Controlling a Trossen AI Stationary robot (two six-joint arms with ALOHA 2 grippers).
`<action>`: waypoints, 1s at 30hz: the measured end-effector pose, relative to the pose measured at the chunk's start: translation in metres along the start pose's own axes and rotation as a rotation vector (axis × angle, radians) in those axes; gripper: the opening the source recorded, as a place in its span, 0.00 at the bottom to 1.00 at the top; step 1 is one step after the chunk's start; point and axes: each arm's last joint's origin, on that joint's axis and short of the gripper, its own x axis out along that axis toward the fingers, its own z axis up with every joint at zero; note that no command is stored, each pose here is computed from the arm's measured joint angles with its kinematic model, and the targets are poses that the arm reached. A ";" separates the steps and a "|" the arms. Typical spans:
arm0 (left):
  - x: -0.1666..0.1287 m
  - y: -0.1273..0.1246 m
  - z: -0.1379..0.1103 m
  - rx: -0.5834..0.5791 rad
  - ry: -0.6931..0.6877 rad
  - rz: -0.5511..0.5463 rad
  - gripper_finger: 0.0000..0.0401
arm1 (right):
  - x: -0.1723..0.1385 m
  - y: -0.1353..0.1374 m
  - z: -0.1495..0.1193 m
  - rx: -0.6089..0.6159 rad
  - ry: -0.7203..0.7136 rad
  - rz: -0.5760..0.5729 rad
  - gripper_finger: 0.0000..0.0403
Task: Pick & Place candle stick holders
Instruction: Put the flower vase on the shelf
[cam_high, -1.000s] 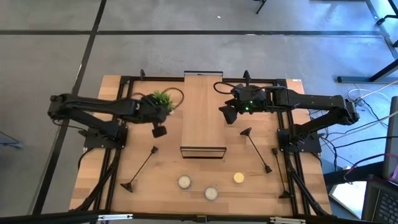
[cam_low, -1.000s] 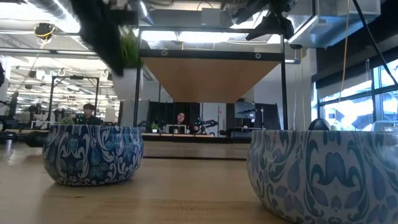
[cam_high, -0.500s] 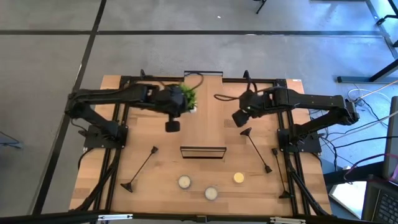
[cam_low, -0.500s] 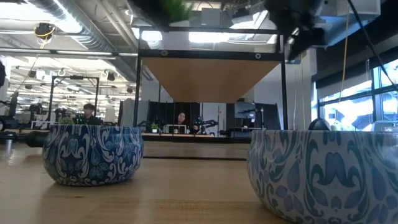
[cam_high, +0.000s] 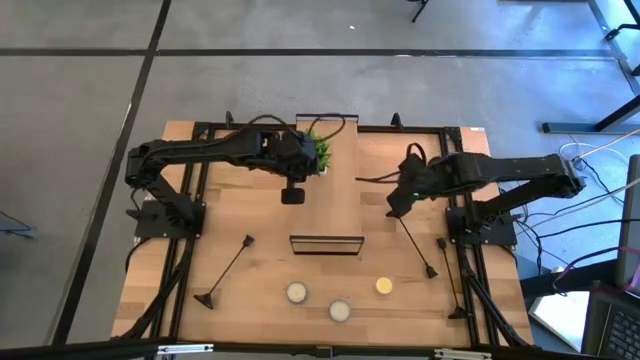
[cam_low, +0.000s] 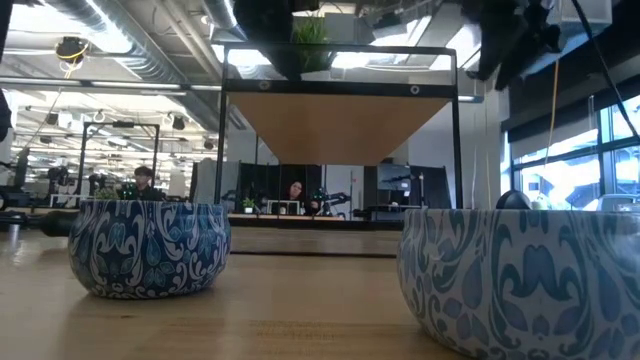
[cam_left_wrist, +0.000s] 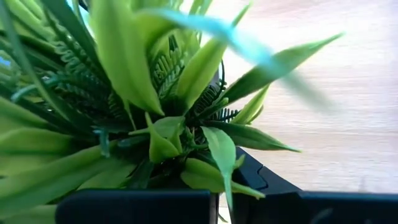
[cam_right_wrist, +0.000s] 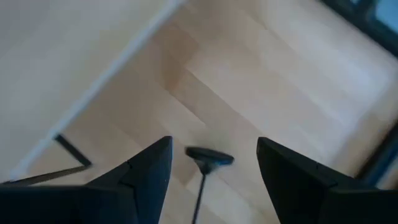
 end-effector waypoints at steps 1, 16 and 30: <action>0.000 0.001 0.001 -0.004 -0.012 -0.005 0.01 | -0.005 0.000 -0.001 -0.020 -0.031 0.024 0.59; 0.018 0.003 0.010 0.056 -0.035 -0.055 0.00 | -0.049 -0.012 -0.006 -0.037 -0.313 0.219 0.59; 0.021 0.014 0.026 0.045 0.065 -0.133 0.00 | -0.041 -0.001 -0.005 -0.052 -0.287 0.203 0.59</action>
